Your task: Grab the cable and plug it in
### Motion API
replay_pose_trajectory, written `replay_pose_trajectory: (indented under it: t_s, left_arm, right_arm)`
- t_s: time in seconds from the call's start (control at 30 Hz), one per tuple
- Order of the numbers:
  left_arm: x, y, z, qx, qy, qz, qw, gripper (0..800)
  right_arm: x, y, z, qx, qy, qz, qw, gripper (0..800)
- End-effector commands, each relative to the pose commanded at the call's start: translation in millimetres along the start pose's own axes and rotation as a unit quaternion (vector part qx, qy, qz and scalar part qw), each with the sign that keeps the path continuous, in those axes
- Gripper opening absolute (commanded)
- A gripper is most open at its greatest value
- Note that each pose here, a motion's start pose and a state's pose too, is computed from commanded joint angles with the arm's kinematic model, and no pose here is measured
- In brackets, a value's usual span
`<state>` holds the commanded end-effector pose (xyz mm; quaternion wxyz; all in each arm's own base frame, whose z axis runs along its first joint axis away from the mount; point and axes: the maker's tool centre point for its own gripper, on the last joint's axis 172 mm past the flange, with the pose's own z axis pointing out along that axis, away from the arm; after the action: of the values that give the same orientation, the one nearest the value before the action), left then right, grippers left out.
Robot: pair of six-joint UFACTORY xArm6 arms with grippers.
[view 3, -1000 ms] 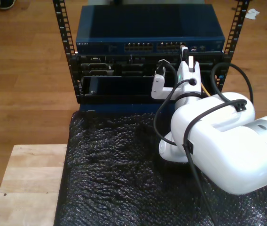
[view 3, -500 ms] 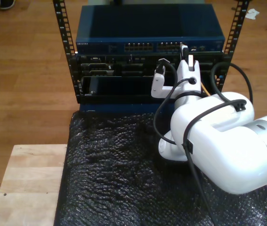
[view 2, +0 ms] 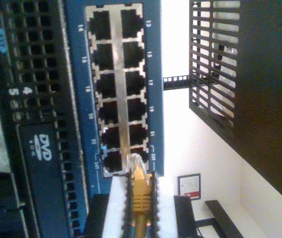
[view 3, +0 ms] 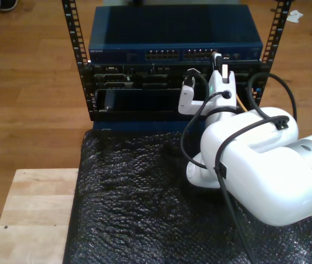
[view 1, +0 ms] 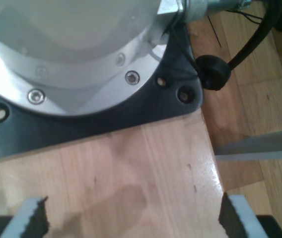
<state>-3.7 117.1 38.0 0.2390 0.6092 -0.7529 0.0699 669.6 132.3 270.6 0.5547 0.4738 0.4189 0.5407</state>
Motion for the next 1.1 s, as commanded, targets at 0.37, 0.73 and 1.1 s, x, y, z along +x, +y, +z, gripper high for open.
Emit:
replay_pose_trajectory:
  t_s: [0.37,0.73,1.1]
  left_arm:
    - [-0.2,0.0,-0.3,0.0,-0.001,0.0,1.0,800]
    - [-0.2,0.0,-0.3,0.0,-0.001,0.0,1.0,800]
    - [-0.8,0.1,-0.9,0.0,-0.002,0.0,1.0,800]
  right_arm:
    - [2.3,1.2,0.1,-0.001,0.001,0.001,1.0,0]
    - [6.5,-0.6,5.7,-0.006,0.003,0.003,1.0,0]
    - [8.6,-2.5,12.7,-0.012,0.002,0.006,1.0,0]
